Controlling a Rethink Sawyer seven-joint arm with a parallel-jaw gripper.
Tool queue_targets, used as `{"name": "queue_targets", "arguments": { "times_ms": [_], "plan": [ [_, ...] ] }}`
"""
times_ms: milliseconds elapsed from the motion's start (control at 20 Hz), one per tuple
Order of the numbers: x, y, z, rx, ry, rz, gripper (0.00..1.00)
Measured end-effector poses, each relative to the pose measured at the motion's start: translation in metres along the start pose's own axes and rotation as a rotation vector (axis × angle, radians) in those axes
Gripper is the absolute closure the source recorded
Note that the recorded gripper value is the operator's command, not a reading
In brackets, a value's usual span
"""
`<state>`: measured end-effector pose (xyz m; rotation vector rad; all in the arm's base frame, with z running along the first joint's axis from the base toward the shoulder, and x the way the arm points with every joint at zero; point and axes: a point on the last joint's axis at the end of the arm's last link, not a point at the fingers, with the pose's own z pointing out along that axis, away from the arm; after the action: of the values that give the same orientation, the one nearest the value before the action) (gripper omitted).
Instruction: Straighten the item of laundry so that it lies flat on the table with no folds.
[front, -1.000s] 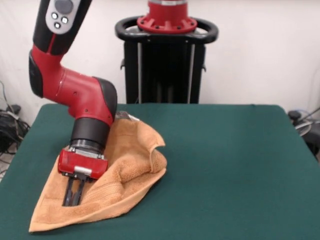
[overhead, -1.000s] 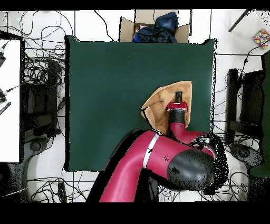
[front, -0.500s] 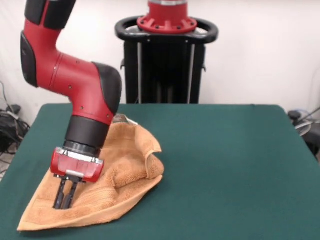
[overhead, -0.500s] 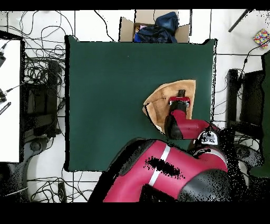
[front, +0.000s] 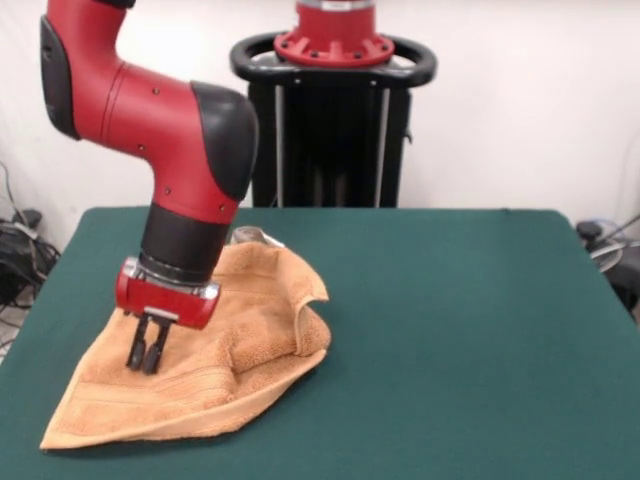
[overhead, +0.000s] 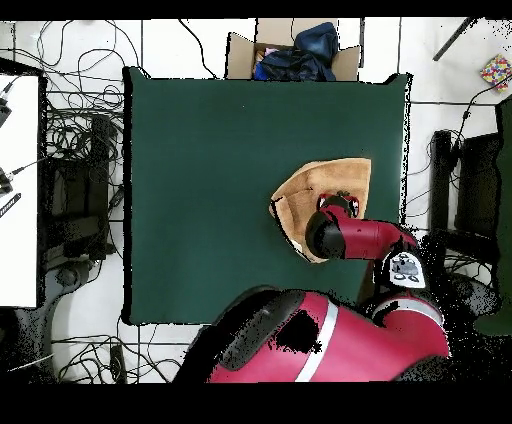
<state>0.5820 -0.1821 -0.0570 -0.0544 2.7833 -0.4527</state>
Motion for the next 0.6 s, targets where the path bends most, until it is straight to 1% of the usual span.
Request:
{"name": "queue_targets", "arguments": {
  "times_ms": [250,300,350,600],
  "plan": [
    [0.002,0.008,-0.013,-0.021,0.011,0.01,1.0],
    [0.003,0.012,-0.017,-0.031,0.014,0.014,1.0],
    [0.007,0.022,-0.023,-0.055,0.021,0.024,1.0],
    [0.018,0.045,-0.036,-0.099,0.047,0.041,1.0]
  ]
}}
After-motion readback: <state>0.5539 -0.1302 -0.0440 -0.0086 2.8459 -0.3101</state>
